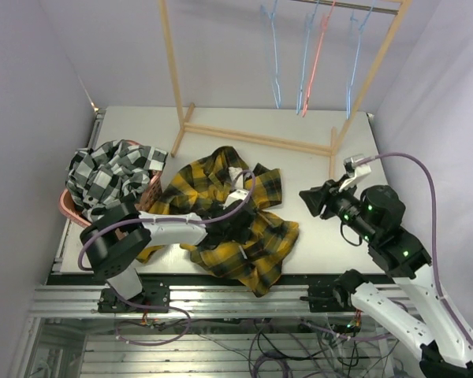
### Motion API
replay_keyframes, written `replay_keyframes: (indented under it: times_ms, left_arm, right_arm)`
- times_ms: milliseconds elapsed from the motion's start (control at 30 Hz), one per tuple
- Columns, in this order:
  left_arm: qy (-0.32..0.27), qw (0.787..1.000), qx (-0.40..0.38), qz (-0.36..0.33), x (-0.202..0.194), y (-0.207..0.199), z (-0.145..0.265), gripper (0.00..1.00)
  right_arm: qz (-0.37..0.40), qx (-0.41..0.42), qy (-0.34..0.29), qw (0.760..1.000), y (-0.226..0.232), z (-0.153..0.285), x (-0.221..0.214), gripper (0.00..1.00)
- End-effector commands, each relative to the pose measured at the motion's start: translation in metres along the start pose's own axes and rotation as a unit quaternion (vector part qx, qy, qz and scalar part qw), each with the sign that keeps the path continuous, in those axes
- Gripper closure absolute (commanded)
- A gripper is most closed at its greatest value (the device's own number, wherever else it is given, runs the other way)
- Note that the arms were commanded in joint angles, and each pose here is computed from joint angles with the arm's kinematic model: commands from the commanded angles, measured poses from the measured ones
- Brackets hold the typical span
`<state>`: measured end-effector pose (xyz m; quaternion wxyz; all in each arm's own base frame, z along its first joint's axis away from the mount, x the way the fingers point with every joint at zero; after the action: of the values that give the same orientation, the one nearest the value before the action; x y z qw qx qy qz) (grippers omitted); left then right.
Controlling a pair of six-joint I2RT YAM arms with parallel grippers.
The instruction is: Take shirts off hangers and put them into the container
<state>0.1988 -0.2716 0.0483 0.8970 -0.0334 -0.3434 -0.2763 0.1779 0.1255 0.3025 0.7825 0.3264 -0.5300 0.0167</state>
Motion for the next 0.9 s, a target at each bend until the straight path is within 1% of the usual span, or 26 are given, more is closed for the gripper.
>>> replay_keyframes:
  times_ms: [0,33,100,133,167,233,267,333,400,433,500,567,700,800,867]
  left_arm:
    - [-0.015,0.997,-0.075,-0.008,0.002,-0.035,-0.012,0.03]
    - [-0.014,0.996,-0.084,-0.007,-0.001,-0.038,-0.013,0.18]
    - [-0.016,0.995,-0.097,-0.003,-0.004,-0.041,-0.015,0.7]
    - [-0.016,0.995,-0.098,0.003,-0.006,-0.041,-0.015,0.89]
    - [-0.017,0.995,-0.094,0.008,-0.006,-0.04,-0.013,0.92]
    - [-0.028,0.996,-0.079,0.018,-0.001,-0.032,-0.004,0.93]
    - [-0.044,0.997,-0.067,0.022,0.008,-0.025,0.006,0.93]
    - [-0.085,0.995,-0.037,0.021,0.035,-0.008,0.035,0.93]
    - [-0.128,0.992,0.012,0.013,0.072,0.018,0.075,0.93]
    - [-0.147,0.988,0.043,0.01,0.09,0.034,0.097,0.93]
    - [-0.156,0.982,0.102,0.009,0.12,0.073,0.138,0.93]
    - [-0.163,0.977,0.135,0.018,0.152,0.109,0.172,0.93]
    - [-0.162,0.961,0.22,0.043,0.188,0.18,0.218,0.93]
    - [-0.177,0.947,0.253,0.083,0.208,0.234,0.245,0.93]
    - [-0.194,0.934,0.276,0.113,0.22,0.268,0.265,0.93]
  right_arm:
    - [-0.016,-0.026,-0.01,0.999,-0.011,0.012,-0.007,0.61]
    - [-0.02,-0.027,-0.014,0.999,-0.012,0.014,-0.008,0.61]
    - [-0.026,-0.029,-0.025,0.999,-0.014,0.019,-0.009,0.61]
    - [-0.029,-0.029,-0.027,0.999,-0.015,0.021,-0.01,0.61]
    - [-0.031,-0.03,-0.03,0.999,-0.015,0.023,-0.01,0.61]
    - [-0.035,-0.035,-0.033,0.998,-0.017,0.027,-0.011,0.61]
    - [-0.035,-0.036,-0.034,0.998,-0.018,0.029,-0.011,0.61]
    - [-0.035,-0.035,-0.037,0.998,-0.018,0.03,-0.011,0.61]
    - [-0.036,-0.033,-0.038,0.998,-0.017,0.031,-0.01,0.61]
    - [-0.038,-0.029,-0.037,0.998,-0.015,0.029,-0.01,0.61]
    - [-0.041,-0.018,-0.034,0.998,-0.012,0.025,-0.01,0.61]
    - [-0.042,-0.005,-0.032,0.999,-0.009,0.02,-0.011,0.61]
    - [-0.042,0.011,-0.024,0.999,-0.004,0.011,-0.012,0.61]
    - [-0.04,0.017,-0.019,0.999,-0.003,0.007,-0.014,0.61]
    - [-0.038,0.022,-0.015,0.999,-0.002,0.005,-0.015,0.61]
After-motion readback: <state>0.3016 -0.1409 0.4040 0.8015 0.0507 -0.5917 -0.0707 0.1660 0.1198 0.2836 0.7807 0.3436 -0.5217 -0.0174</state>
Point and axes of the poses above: each gripper's point midway between its finger pads, its own z axis back along the fingers, its own y axis along the line the jaws close on, x = y × z, the point moved 4 cm from there along z, back along the fingers, and after that the axes turned 14 degrees about -z, right-handed, at the moved point
